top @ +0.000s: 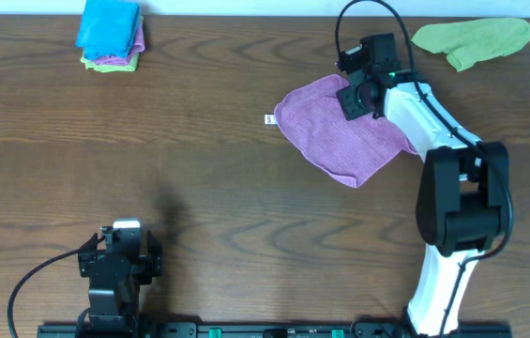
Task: Fold the cloth
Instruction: 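Grasp the purple cloth's right corner with the right gripper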
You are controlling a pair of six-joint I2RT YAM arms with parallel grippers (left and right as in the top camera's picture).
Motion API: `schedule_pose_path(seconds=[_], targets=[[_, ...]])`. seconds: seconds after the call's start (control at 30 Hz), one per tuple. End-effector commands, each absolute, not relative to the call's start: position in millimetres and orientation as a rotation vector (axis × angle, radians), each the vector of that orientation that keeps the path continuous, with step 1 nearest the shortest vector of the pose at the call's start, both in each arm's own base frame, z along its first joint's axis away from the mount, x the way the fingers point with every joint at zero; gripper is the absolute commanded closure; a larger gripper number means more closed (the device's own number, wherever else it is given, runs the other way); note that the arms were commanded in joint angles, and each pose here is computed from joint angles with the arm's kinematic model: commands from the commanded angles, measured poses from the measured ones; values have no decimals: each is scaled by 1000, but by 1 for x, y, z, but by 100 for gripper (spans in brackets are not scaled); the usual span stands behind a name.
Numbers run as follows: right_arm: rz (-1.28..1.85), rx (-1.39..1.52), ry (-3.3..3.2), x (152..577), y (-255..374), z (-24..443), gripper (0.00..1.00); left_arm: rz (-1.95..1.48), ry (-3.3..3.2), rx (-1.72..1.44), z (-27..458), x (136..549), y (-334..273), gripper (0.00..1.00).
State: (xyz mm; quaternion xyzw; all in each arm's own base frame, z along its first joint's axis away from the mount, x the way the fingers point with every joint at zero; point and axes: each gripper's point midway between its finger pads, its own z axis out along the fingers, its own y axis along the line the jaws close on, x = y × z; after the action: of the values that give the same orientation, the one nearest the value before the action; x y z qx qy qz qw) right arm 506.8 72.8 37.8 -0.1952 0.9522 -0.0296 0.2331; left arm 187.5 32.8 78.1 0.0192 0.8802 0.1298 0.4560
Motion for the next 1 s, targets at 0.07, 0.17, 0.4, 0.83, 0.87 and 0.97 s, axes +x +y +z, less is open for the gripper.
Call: schedule_pose_path(seconds=[0.07, 0.17, 0.4, 0.83, 0.87, 0.97], targets=[[-68, -560, 2606, 510, 77, 36, 48, 348, 2174, 36, 76, 186, 37, 5], [-59, -558, 2594, 513, 79, 36, 63, 348, 2174, 36, 76, 186, 37, 5], [10, -576, 2597, 512, 88, 28, 71, 348, 2174, 36, 76, 186, 37, 5], [9, -518, 2576, 521, 86, 28, 99, 348, 2174, 36, 76, 186, 37, 5], [-7, -490, 2571, 524, 82, 30, 99, 348, 2174, 36, 76, 186, 37, 5], [-76, -371, 2553, 535, 62, 35, 99, 348, 2174, 36, 76, 186, 37, 5]])
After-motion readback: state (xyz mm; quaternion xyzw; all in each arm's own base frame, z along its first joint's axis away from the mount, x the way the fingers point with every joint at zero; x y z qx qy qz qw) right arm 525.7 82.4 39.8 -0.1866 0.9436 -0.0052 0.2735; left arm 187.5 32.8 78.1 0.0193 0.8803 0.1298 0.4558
